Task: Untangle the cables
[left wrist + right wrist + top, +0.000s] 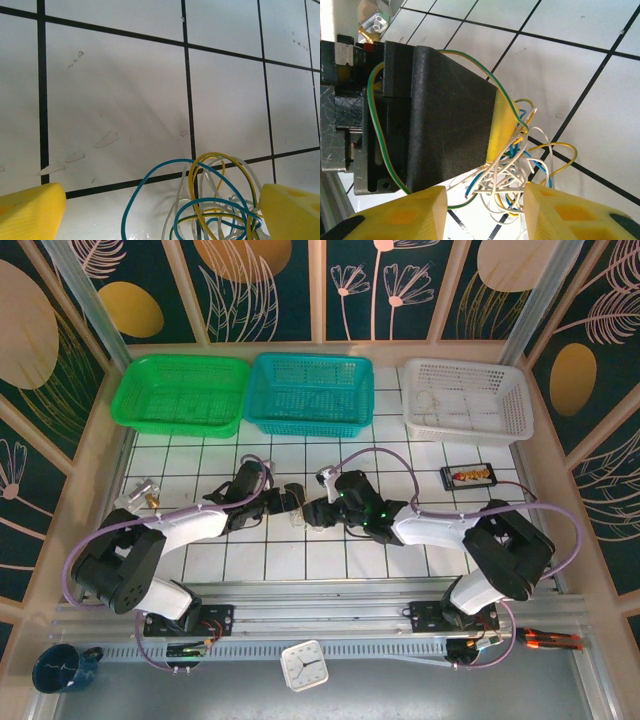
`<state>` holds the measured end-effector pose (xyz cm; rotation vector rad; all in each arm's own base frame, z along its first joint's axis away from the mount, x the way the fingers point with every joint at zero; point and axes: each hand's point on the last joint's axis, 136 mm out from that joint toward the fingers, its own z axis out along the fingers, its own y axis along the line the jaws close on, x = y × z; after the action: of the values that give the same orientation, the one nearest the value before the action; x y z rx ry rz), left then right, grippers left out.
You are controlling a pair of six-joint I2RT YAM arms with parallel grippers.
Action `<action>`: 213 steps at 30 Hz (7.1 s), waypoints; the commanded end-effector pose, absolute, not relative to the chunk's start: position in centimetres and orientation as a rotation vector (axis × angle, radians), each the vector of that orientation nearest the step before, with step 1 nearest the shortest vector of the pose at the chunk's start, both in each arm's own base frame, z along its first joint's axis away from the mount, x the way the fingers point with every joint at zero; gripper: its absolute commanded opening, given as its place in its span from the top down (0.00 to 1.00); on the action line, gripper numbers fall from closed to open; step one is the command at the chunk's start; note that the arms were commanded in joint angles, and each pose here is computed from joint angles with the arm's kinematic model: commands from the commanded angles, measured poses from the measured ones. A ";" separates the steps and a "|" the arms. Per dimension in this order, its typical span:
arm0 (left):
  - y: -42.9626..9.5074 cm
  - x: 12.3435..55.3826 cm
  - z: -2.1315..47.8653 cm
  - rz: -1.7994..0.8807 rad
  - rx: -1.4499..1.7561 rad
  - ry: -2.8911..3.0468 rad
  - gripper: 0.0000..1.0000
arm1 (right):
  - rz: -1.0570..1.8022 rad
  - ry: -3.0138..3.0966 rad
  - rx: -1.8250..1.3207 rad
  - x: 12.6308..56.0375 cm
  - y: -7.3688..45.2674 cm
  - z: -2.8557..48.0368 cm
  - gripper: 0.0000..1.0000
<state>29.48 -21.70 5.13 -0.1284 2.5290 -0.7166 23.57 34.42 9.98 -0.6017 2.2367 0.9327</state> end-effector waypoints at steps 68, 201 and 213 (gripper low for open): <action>-23.3 29.2 3.1 -0.787 -0.025 2.547 0.01 | 0.995 1.716 -0.412 31.8 30.3 35.0 1.00; -26.5 30.3 12.8 -0.852 0.340 2.016 0.02 | 0.931 2.261 -0.225 31.0 31.9 15.1 1.00; -27.9 30.0 10.9 -0.855 0.434 1.980 0.08 | 0.980 2.243 -0.242 30.6 32.3 16.5 1.00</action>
<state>29.88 -27.07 9.78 0.3896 2.0597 -0.8394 30.62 31.99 14.05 -0.2141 2.2950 0.9439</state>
